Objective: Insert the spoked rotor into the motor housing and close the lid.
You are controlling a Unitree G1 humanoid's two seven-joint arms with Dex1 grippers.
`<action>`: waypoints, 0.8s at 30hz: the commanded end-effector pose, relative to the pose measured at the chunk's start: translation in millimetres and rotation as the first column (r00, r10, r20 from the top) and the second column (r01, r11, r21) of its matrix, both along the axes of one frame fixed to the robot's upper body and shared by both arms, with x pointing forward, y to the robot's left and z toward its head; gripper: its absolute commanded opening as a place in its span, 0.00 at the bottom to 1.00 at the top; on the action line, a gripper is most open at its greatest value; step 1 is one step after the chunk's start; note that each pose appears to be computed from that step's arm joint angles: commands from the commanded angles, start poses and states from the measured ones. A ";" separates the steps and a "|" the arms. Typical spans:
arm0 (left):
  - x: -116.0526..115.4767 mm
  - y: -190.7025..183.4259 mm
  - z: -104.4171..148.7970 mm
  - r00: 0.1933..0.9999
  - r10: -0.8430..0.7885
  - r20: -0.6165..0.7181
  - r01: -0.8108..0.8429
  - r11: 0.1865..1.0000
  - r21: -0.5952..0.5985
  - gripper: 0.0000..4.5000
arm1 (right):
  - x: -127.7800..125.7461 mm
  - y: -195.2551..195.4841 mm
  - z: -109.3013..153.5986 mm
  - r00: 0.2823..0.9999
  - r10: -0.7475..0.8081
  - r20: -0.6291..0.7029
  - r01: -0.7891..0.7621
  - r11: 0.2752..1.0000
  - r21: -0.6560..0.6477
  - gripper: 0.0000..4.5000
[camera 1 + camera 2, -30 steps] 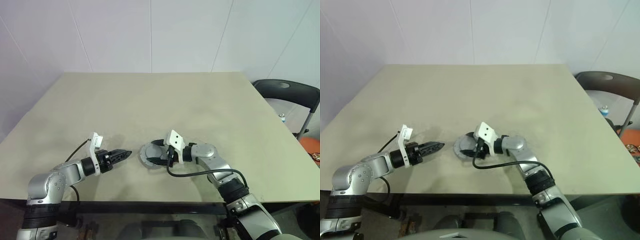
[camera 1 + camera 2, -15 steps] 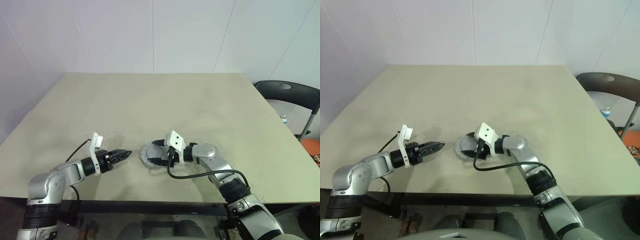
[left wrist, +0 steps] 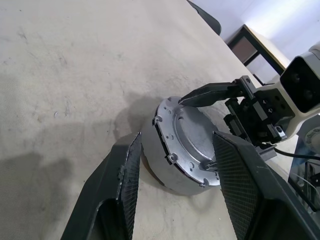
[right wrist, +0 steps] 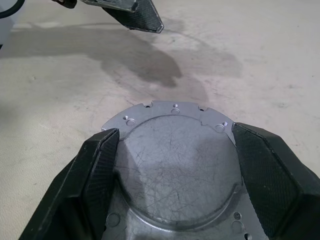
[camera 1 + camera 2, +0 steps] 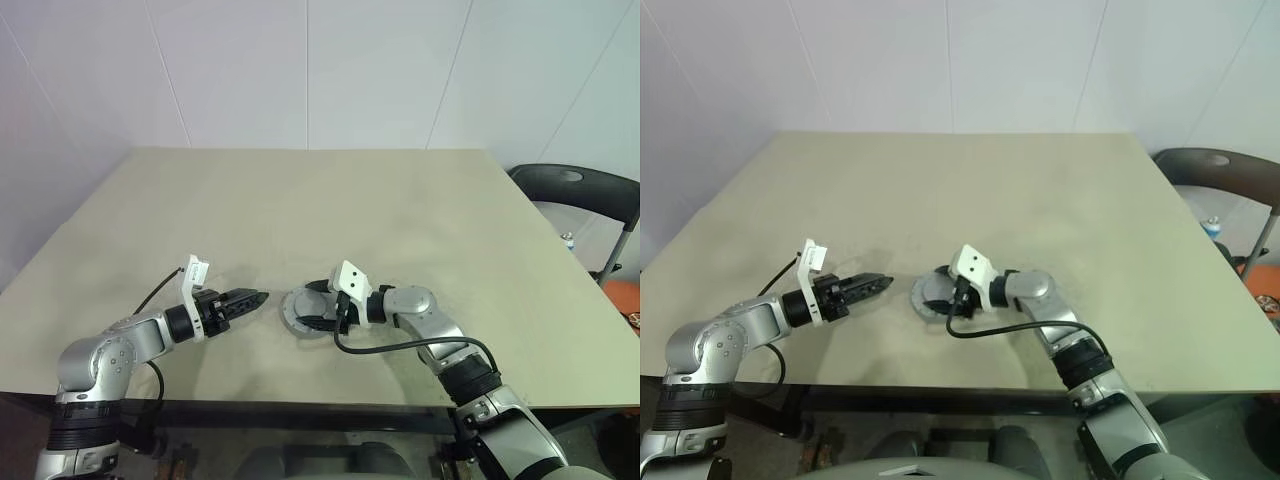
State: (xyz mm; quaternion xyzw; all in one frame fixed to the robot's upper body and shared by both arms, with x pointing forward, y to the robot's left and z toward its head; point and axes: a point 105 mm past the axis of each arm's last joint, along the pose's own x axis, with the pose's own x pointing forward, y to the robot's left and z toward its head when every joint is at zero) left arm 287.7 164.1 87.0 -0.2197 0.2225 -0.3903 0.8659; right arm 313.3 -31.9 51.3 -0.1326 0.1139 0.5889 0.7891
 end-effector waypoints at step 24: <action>15.8 -40.2 -1.2 0.988 -0.152 0.034 0.151 0.988 0.037 0.54 | -11.1 -14.5 -39.9 0.986 -0.036 -0.164 0.016 0.993 -0.120 0.73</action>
